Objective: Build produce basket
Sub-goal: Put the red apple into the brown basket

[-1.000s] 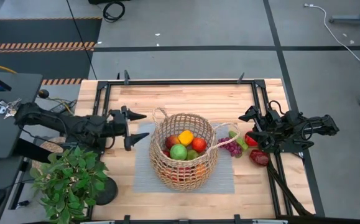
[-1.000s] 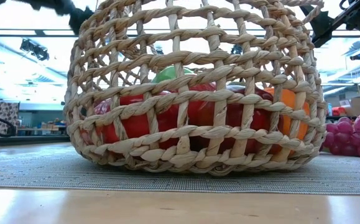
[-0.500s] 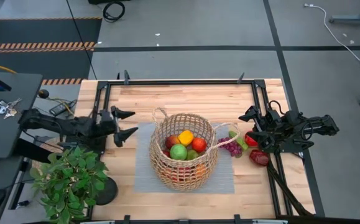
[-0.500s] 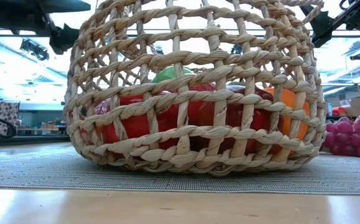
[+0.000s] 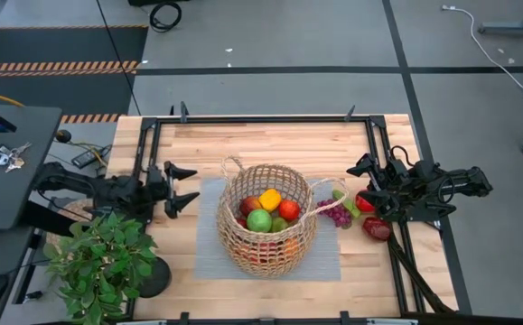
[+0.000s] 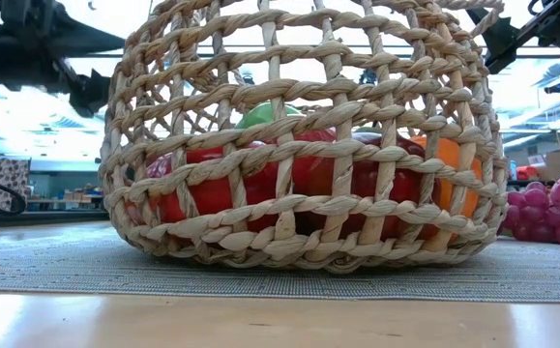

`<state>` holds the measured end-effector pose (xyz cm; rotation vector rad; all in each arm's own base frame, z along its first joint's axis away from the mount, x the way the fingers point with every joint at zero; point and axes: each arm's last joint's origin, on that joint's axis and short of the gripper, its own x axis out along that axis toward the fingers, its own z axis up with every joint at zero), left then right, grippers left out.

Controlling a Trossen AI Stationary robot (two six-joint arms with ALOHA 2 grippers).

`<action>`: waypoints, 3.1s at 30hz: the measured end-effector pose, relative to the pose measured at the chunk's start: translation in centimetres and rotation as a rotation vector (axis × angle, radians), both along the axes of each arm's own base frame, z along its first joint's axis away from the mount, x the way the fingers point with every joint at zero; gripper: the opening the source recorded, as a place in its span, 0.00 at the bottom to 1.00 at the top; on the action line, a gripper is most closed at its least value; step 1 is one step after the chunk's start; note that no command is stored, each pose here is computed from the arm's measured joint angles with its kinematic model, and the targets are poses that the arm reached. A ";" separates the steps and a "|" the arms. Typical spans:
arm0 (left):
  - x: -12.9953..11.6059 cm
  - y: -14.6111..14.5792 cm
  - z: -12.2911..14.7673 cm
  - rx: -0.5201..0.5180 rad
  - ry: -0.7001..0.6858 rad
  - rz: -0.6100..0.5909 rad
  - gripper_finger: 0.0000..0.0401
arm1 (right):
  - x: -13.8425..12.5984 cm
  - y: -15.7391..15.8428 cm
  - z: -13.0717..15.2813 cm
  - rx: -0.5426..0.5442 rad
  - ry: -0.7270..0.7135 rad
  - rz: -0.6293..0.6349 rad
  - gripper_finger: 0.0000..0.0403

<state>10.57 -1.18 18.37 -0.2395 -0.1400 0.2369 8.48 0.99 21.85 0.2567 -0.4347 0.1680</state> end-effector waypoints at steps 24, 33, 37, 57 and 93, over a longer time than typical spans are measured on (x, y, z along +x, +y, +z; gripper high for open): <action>0.1 0.0 -0.8 0.060 0.055 0.012 0.97 | 0.4 -1.2 9.3 0.091 0.681 -0.420 0.90; 0.1 0.0 -0.8 0.060 0.055 0.012 0.97 | 1.0 -2.5 11.9 0.311 1.142 -0.793 0.90; 0.1 0.0 -0.8 0.060 0.055 0.012 0.97 | 2.0 -2.5 11.7 0.248 1.293 -0.631 0.90; 0.1 0.0 -0.8 0.059 0.056 0.012 0.97 | 3.1 -1.2 8.0 0.334 1.759 -0.387 0.87; 0.1 0.0 -0.8 0.059 0.056 0.012 0.97 | 7.4 -2.8 -0.6 0.309 2.289 -0.288 0.90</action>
